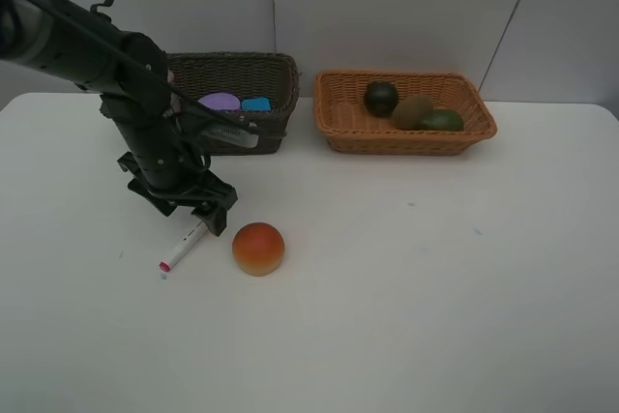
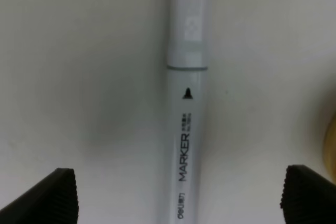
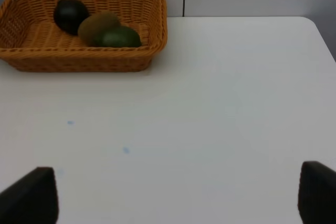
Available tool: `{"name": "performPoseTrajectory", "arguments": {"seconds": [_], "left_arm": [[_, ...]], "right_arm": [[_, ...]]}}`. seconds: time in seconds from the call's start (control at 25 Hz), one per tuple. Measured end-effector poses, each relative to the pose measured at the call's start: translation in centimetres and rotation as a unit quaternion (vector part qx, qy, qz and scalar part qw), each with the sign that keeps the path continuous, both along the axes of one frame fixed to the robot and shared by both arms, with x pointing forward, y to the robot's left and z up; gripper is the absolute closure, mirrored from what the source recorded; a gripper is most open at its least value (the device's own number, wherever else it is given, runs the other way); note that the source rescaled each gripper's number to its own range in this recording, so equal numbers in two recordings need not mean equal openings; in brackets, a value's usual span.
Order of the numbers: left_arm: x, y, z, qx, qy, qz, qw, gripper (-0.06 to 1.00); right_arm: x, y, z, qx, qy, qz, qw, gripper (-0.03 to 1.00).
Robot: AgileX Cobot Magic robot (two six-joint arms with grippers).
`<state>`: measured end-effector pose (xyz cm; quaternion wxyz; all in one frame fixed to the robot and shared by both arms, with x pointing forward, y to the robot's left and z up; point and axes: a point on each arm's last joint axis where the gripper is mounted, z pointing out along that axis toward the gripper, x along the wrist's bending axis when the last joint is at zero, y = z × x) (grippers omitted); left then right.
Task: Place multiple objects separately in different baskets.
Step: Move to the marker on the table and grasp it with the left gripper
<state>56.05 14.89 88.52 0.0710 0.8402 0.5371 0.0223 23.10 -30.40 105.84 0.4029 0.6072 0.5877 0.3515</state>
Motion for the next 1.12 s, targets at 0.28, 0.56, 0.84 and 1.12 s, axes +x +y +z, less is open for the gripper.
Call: {"name": "performPoseTrajectory", "arguments": {"seconds": [0.28,0.56,0.84,1.12], "left_arm": [[0.4,0.0,-0.7,0.003,-0.012,-0.007,1.000,-0.05],[0.5,-0.1,-0.8,0.002,-0.019,-0.008,1.000,-0.05],[0.4,0.0,-2.1,0.011,-0.002,-0.010,1.000,-0.05],[0.4,0.0,-2.1,0.010,-0.003,-0.009,1.000,-0.05]], "right_arm": [[0.0,0.0,0.0,0.000,0.000,0.000,1.000,-0.03],[0.0,0.0,0.0,0.000,0.000,0.000,1.000,-0.03],[0.0,0.0,0.0,0.000,0.000,0.000,1.000,-0.03],[0.0,0.0,0.0,0.000,0.000,0.000,1.000,-0.03]]}}
